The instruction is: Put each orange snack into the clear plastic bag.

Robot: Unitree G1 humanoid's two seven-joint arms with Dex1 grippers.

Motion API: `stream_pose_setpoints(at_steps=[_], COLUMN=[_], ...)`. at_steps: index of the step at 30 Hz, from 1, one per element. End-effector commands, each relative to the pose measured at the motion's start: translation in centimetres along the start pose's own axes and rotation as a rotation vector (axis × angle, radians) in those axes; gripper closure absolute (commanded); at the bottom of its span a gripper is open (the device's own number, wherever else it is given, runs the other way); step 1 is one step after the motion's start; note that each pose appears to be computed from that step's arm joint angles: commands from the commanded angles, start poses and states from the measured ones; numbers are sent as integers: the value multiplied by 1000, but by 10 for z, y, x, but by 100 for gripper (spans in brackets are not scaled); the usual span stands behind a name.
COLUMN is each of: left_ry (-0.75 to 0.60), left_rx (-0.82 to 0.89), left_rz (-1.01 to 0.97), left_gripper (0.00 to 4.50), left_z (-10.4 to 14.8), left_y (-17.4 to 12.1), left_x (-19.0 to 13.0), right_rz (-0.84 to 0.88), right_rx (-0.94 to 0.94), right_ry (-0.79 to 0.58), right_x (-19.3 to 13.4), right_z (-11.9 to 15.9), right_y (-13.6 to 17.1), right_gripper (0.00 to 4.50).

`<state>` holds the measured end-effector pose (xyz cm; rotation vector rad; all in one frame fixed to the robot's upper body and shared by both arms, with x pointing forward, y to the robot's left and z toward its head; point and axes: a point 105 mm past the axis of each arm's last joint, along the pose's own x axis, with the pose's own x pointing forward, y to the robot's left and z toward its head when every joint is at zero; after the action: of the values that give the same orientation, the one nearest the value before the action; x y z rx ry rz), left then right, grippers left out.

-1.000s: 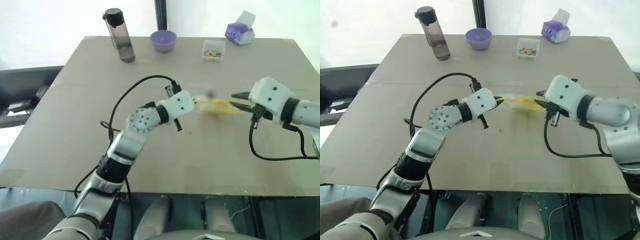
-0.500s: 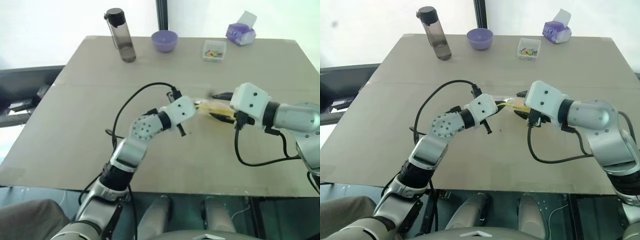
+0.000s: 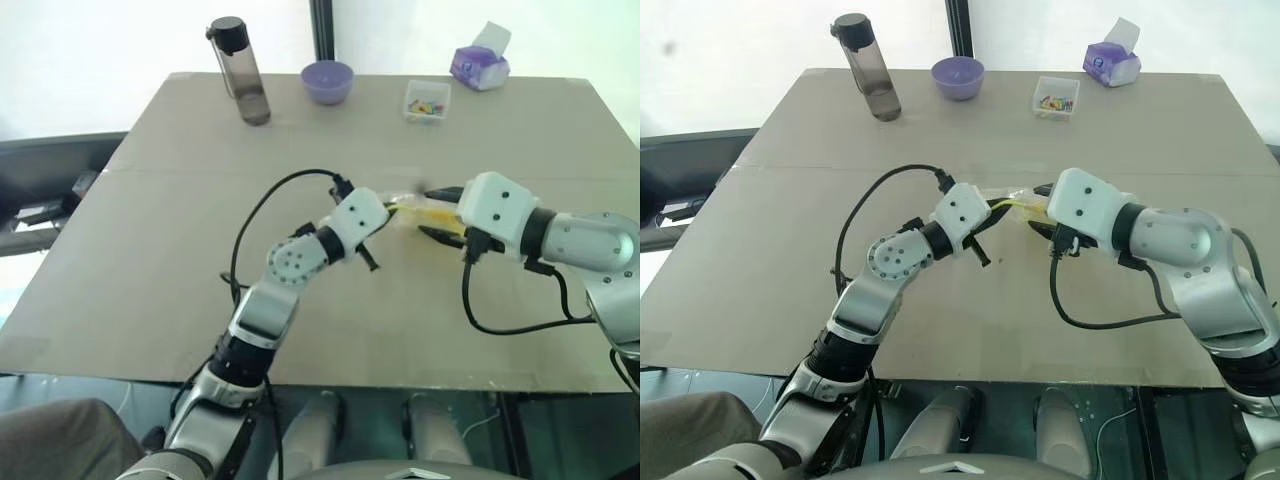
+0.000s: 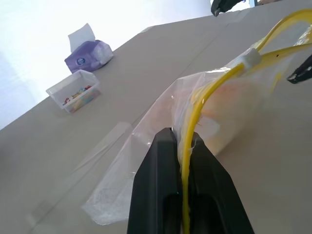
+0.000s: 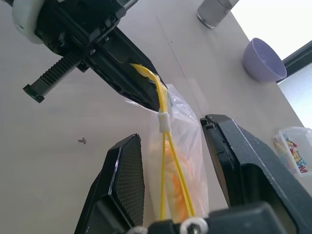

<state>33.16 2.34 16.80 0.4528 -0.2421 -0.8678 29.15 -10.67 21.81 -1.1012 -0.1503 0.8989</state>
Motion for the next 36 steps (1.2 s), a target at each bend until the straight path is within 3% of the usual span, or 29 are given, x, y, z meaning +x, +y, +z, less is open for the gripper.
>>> stream_pose_setpoints(at_steps=[1, 18, 26, 31, 36], left_ry=[-65, -94, -90, -88, -87], left_rx=[-56, -126, -129, -125, -123], left_rz=[10, 42, 58, 61, 65], left_gripper=[450, 450, 450, 450, 450], left_z=[6, 7, 5, 5, 5], left_y=[-1, 3, 6, 7, 8], left_x=[-3, -2, -2, -2, -2], right_rz=[-41, -18, -75, -76, -82], right_rx=[-49, -35, -45, -44, -47], right_ry=[-12, -34, -21, -28, -32], right_x=[-7, 5, 12, 13, 14], right_z=[8, 14, 12, 13, 14], right_y=[-6, 5, -4, -5, -6], right_gripper=[225, 225, 225, 447, 447])
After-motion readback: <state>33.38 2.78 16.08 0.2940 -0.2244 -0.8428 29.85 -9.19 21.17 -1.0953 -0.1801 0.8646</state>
